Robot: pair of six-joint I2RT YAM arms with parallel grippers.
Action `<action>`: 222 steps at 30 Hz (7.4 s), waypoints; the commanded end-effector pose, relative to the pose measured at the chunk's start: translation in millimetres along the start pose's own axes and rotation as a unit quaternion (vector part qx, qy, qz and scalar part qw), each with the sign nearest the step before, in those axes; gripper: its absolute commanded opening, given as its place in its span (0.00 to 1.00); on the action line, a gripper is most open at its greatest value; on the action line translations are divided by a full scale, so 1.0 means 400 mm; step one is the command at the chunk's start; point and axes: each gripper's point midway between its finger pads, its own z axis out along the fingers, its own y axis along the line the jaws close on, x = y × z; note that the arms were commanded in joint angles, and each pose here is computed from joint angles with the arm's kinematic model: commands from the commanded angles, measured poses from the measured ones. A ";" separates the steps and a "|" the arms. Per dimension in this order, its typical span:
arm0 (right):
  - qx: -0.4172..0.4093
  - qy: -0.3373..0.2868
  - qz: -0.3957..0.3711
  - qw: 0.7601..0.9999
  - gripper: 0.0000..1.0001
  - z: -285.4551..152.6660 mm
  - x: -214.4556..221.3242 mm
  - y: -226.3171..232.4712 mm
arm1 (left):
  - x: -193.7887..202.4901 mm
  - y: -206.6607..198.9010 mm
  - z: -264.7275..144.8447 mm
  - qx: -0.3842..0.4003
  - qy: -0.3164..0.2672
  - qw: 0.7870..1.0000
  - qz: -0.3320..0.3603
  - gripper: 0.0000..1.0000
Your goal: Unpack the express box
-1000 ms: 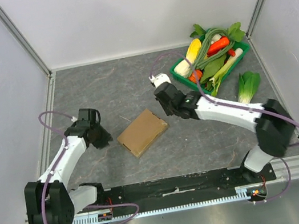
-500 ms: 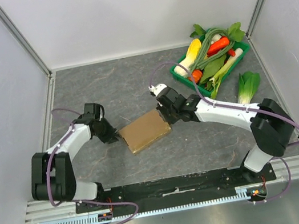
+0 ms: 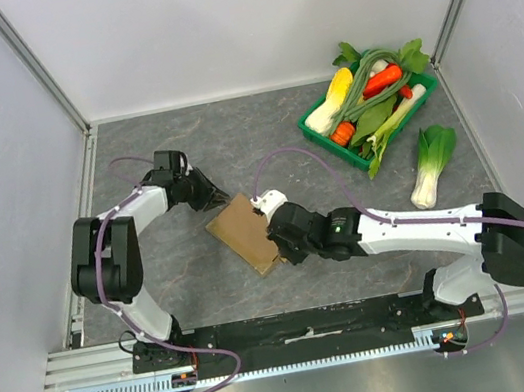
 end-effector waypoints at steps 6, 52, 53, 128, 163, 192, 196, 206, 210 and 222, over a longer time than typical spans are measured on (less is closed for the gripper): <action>-0.002 -0.069 0.011 0.998 0.00 -0.105 -0.088 0.032 | -0.124 -0.089 -0.116 0.010 -0.095 0.991 0.098 0.37; -0.015 -0.199 -0.031 0.979 0.00 0.114 -0.228 0.150 | 0.179 0.176 -0.120 -0.070 0.036 0.994 0.077 0.51; -0.014 -0.200 -0.030 0.979 0.00 0.112 -0.229 0.148 | 0.182 0.183 -0.119 -0.077 0.039 0.993 0.075 0.50; 0.011 -0.058 -0.063 0.996 0.00 0.095 -0.024 0.138 | 0.175 0.252 -0.108 -0.164 0.022 0.986 0.021 0.29; 0.008 -0.017 -0.086 0.996 0.00 0.012 0.060 0.102 | 0.164 0.272 -0.084 -0.181 0.025 0.983 0.029 0.26; 0.195 -0.069 0.007 0.978 0.00 0.032 -0.156 -0.245 | 0.117 0.167 -0.190 -0.125 -0.057 0.990 0.035 0.60; 0.164 -0.042 0.000 0.986 0.00 0.058 -0.135 -0.216 | 0.121 0.185 -0.153 -0.141 -0.034 0.989 0.017 0.39; 0.056 -0.015 0.032 0.998 0.00 0.035 -0.081 -0.119 | 0.101 0.059 -0.053 -0.064 0.025 0.996 0.053 0.33; 0.020 -0.013 0.035 0.999 0.00 0.013 -0.065 -0.054 | 0.086 -0.011 -0.011 -0.018 0.040 0.996 0.073 0.33; 0.030 -0.083 0.024 0.996 0.00 -0.055 -0.127 0.013 | -0.008 -0.170 0.024 0.047 0.013 0.990 0.131 0.36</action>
